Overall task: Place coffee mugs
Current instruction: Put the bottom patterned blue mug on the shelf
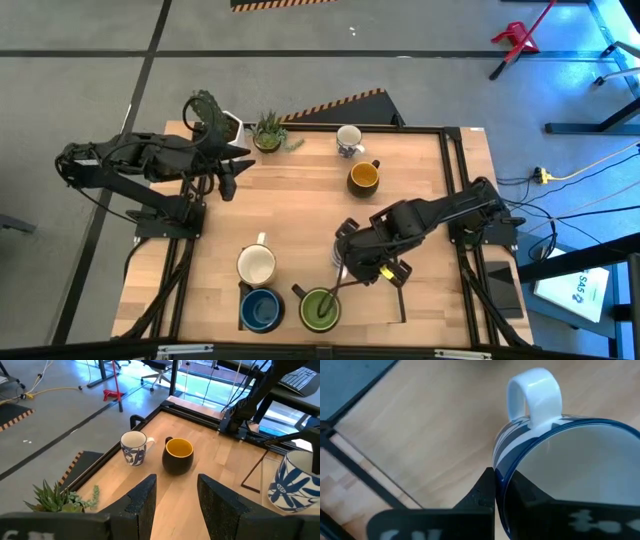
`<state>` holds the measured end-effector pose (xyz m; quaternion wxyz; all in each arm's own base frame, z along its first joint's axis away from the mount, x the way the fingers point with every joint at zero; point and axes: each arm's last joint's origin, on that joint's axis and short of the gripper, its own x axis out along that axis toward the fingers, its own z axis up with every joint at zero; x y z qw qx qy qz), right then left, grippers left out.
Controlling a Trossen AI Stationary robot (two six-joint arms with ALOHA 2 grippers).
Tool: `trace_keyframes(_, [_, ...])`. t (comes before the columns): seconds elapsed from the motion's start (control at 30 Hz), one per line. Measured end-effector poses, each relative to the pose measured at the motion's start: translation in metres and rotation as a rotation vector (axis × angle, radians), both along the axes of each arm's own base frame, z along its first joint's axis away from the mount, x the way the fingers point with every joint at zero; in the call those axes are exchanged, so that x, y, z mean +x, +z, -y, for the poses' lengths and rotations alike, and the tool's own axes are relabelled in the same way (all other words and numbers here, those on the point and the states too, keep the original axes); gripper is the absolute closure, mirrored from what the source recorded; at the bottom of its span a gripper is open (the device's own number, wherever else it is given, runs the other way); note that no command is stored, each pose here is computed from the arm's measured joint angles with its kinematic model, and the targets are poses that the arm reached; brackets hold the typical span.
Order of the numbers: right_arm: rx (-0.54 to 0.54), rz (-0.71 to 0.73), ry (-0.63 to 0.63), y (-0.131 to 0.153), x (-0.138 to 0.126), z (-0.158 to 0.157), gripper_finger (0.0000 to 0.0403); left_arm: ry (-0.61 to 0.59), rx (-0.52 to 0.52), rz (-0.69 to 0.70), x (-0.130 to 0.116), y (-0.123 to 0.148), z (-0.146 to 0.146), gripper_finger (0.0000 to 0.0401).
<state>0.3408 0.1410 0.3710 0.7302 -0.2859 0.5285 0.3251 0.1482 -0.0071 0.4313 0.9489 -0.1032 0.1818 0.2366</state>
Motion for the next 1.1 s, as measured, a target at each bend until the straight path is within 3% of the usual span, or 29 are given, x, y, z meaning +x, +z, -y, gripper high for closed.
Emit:
trace_keyframes(0.27, [-0.008, -0.023, -0.01, -0.008, 0.0055, -0.0022, 0.0402, -0.001, 0.0, 0.001, -0.0001, 0.0001, 0.0, 0.0264])
trace_keyframes(0.7, [0.007, -0.027, -0.006, -0.009, 0.0066, -0.0031, 0.0358, -0.004, 0.007, -0.004, 0.0, 0.0, 0.0, 0.0264])
trace_keyframes(1.1, [0.053, -0.008, 0.003, -0.0066, 0.0079, -0.0048, 0.0278, -0.026, -0.004, -0.005, 0.0002, -0.0002, 0.0007, 0.0264])
